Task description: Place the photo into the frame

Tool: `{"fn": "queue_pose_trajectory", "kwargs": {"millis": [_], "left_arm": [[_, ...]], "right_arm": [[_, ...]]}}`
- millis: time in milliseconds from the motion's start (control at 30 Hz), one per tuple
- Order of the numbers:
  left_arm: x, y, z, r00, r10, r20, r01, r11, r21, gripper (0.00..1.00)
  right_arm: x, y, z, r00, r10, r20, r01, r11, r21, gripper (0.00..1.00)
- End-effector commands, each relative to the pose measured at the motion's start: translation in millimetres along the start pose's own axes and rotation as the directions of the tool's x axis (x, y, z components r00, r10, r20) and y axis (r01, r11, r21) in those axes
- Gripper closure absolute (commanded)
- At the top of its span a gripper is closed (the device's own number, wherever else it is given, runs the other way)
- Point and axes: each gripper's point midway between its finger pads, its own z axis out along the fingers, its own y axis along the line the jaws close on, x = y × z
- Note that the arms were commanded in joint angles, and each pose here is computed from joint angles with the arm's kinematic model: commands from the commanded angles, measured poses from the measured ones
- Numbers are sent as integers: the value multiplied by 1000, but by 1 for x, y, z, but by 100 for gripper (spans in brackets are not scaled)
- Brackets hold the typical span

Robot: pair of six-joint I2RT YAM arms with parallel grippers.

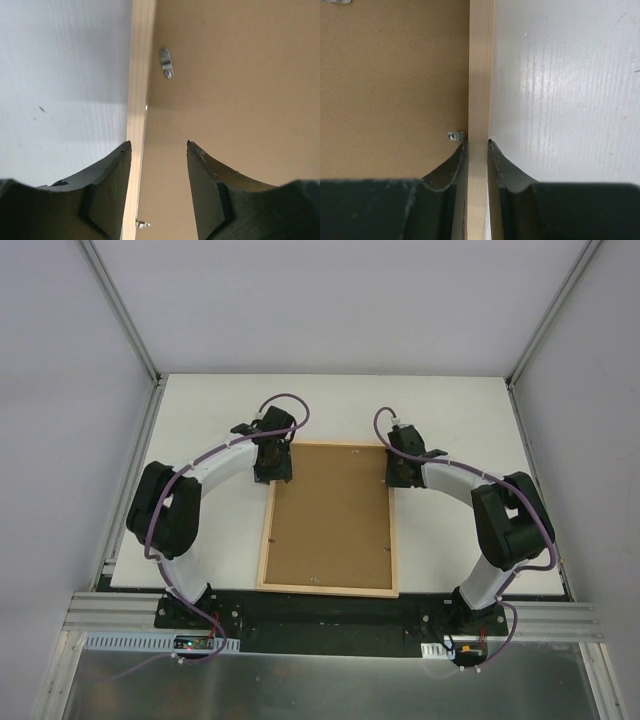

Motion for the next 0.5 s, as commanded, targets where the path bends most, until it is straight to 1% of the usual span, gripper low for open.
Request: {"fn": "queue_pose_trajectory", "kwargs": {"millis": [0,167,467], "left_arm": [[-24,8,9,1000,20,3,-20,999,-43,53],[-37,6,24,1000,12,-13,-12,999,-41,50],[-42,11,47,998,-30,-56,27,999,-44,51]], "right_arm": [[52,-10,-8,984,-61,-167,62,998,0,97],[53,-11,-9,984,-64,-167,64,998,-5,97],[53,-10,-9,984,-64,-169,63,998,-11,97]]}}
